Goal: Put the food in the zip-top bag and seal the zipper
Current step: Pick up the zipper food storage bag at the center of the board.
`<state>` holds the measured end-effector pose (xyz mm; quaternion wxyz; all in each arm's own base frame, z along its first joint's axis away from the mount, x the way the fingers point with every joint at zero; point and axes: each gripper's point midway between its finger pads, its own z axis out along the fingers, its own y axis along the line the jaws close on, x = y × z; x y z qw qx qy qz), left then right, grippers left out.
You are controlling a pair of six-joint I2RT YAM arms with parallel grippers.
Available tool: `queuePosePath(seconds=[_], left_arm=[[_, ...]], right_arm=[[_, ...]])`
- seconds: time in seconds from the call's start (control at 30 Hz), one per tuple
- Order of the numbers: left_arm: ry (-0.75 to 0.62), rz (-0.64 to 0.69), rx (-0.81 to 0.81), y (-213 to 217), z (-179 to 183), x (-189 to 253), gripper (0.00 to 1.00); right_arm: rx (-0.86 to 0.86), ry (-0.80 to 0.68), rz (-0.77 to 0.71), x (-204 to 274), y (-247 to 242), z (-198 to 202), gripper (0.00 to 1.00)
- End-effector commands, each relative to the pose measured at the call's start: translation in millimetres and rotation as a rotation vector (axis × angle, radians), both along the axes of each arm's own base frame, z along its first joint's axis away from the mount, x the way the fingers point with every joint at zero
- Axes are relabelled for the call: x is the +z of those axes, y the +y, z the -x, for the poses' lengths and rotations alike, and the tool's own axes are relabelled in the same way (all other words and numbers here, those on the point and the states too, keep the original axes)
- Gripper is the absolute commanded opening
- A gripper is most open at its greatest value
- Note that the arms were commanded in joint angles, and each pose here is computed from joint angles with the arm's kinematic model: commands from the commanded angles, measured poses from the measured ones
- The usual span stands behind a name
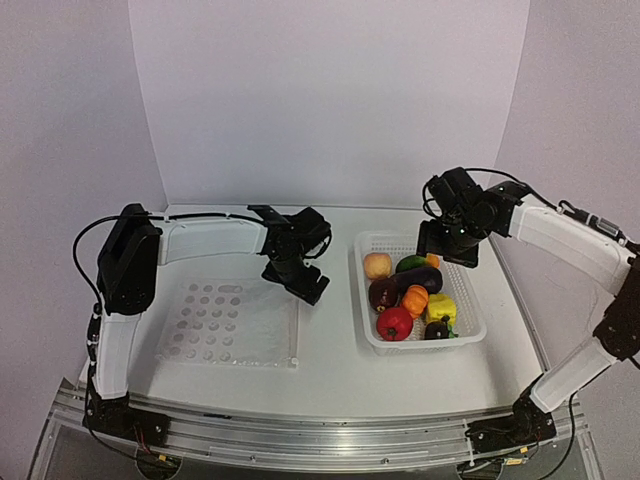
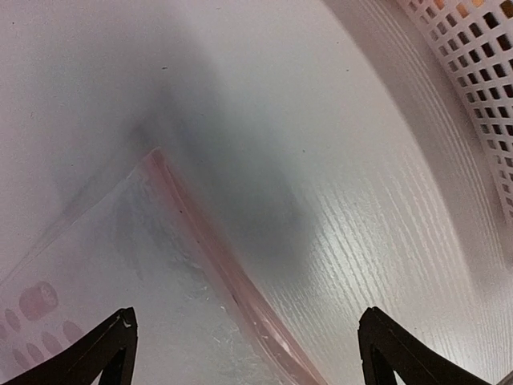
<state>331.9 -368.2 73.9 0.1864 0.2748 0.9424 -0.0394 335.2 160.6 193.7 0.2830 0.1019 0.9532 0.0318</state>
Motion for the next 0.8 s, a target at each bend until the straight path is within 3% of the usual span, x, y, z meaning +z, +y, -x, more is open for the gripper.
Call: queuePosePath(seconds=[0.0,0.1,0.3,0.43,0.57,0.67,0.77], left_arm=[[-0.016,-0.118,0.115,29.8,-9.3,-21.3,0.79],[0.014,-0.117,0.102,27.5,0.3,-28.4,0.70],[0.052,-0.122,0.087,24.8,11.2,-41.7,0.73],[0.056,-0.149,0.087,30.5,13.2,-50.2,0.67],[0.053,-0.148,0.088,29.8,12.1,-49.6,0.44],[0.059,-0.151,0.091,31.1,13.6,-50.5,0.20],[0.072,-0.143,0.091,31.5,16.7,-49.6,0.11]], right_arm=[[-0.005,-0.005,0.010,3.4,12.5,-2.3,0.80],[0.007,0.007,0.010,-0.8,20.2,-2.7,0.80],[0.020,0.022,0.017,-6.9,25.6,-1.9,0.80],[0.022,0.029,0.022,-9.6,24.8,0.4,0.80],[0.022,0.031,0.017,-10.0,24.9,1.7,0.80],[0.023,0.027,0.014,-8.0,24.6,2.7,0.80],[0.024,0.016,0.009,-3.9,24.0,3.5,0.80]])
